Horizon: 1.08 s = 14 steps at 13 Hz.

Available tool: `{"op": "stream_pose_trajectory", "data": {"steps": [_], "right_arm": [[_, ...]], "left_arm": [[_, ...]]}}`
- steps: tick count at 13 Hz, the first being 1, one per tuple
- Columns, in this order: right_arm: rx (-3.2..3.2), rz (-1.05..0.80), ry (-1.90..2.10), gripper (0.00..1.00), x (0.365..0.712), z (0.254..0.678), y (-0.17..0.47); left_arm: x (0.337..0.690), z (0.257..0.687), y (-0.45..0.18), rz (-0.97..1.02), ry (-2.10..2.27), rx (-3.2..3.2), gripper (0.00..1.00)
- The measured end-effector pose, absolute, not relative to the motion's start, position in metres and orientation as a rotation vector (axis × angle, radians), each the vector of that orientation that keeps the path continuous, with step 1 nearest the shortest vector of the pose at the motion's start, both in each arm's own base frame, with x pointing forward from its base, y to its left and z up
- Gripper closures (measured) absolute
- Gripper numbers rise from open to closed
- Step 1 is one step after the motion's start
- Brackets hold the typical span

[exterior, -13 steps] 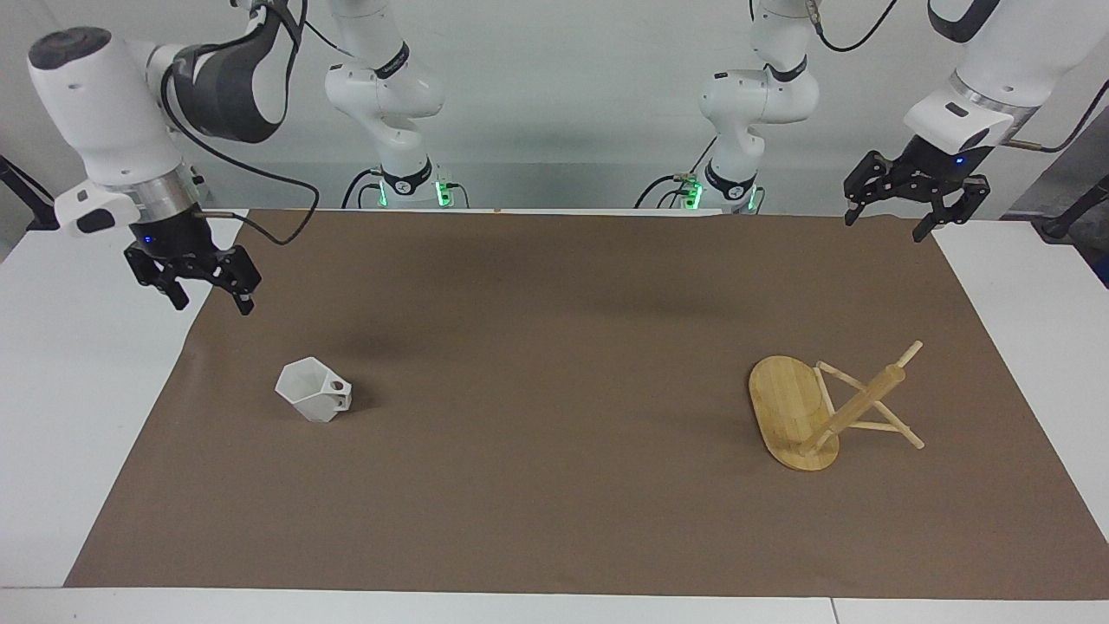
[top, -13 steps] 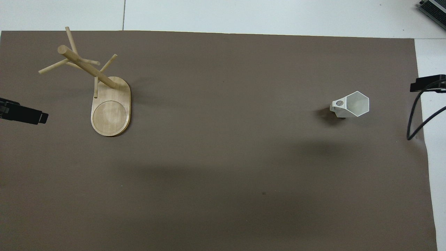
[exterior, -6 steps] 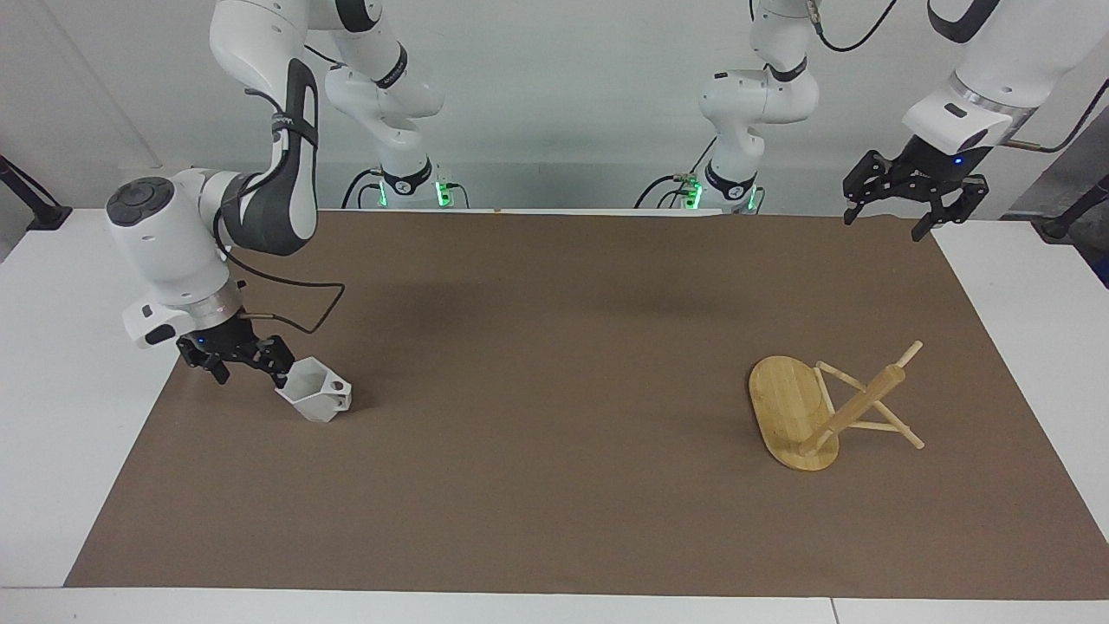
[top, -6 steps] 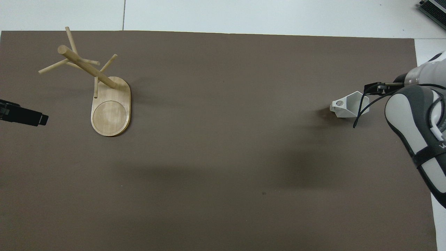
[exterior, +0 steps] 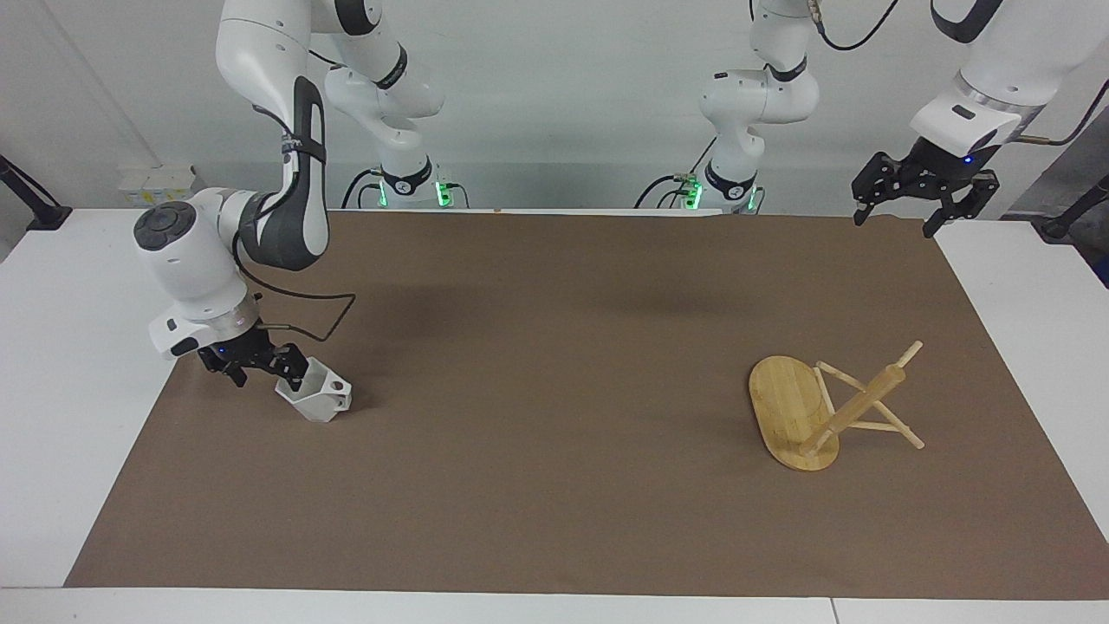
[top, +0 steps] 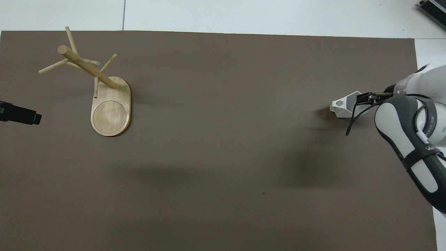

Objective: Hang cup on rack
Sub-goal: 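Reach the right gripper to the white cup and close on it, then lift the white cup with the right gripper toward the wooden rack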

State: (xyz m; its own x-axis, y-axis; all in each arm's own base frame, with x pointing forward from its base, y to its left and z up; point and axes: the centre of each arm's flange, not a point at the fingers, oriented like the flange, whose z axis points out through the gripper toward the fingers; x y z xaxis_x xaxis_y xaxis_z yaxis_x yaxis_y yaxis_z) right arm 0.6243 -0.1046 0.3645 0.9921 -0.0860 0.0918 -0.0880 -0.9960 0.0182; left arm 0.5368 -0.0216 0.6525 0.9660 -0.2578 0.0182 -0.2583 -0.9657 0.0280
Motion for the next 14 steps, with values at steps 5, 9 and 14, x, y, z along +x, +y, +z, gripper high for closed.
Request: {"op": "stream_pose_trajectory", "data": {"steps": [5, 9, 14], "right_arm": [[3.125, 0.127, -0.141, 0.23, 0.622, 0.360, -0.101], [3.213, 0.185, -0.251, 0.72, 0.627, 0.370, -0.094], [3.247, 0.195, -0.243, 0.96, 0.641, 0.432, -0.092]], "left_arm": [[0.537, 0.653, -0.021, 0.022, -0.391, 3.087, 0.00], [0.537, 0.653, -0.021, 0.022, -0.389, 3.088, 0.00], [0.537, 0.653, -0.015, 0.023, -0.371, 3.091, 0.00]]}}
